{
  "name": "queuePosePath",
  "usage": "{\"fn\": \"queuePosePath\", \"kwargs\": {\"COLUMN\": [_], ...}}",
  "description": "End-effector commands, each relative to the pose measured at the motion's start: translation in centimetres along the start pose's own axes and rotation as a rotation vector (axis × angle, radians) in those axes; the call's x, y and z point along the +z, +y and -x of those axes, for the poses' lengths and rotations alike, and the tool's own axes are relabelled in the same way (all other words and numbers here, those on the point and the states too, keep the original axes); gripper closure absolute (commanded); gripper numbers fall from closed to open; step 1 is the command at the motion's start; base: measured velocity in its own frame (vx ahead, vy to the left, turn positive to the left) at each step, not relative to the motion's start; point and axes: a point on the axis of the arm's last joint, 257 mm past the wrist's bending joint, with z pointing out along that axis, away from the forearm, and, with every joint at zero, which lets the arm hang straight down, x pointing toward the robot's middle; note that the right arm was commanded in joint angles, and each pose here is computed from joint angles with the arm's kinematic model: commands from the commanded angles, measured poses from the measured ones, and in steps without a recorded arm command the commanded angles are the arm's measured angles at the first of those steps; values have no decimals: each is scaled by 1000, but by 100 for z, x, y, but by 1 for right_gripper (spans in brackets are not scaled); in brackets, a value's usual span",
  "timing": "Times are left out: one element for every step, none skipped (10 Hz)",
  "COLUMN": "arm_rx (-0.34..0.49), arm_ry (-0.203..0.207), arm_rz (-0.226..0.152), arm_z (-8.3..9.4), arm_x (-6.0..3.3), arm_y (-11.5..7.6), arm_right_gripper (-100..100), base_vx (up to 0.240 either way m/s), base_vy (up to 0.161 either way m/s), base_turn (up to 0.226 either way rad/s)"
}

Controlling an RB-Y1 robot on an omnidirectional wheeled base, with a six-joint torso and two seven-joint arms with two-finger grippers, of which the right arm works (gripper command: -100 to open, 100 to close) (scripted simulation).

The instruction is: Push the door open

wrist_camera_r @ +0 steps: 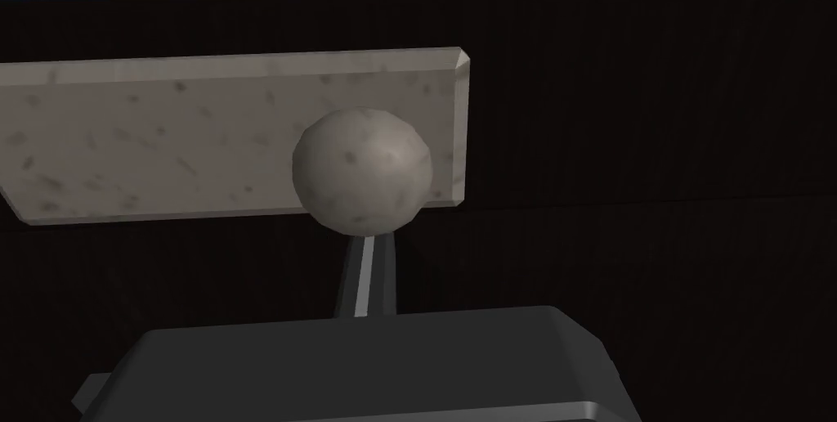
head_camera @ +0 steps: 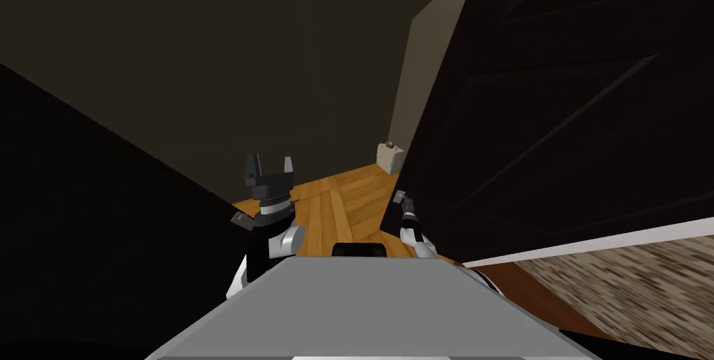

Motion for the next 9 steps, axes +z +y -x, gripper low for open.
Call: {"fn": "queuePosePath", "kwargs": {"arm_rx": [1, 2, 3, 4, 4, 6, 7, 8, 8], "arm_ry": [3, 3, 5, 7, 7, 10, 11, 12, 11], "arm_rz": [1, 2, 3, 4, 4, 5, 5, 5, 6], "arm_z": [-73, -94, -140, -189, -189, -279, -312, -330, -312], "arm_x": [9, 12, 17, 23, 23, 31, 33, 34, 26], "arm_y": [10, 13, 19, 26, 26, 39, 43, 46, 36], "arm_right_gripper": [-100, -100, -100, -100, -100, -100, -100, -100, -100], "base_vx": [-94, -202, -215, -224, -151, -177, -210, -159, -61], "base_vy": [81, 91, 65, 90, 75, 81, 82, 63, 27], "base_turn": [-56, -33, -16, -27, -24, -48, -43, -14, -5]}}
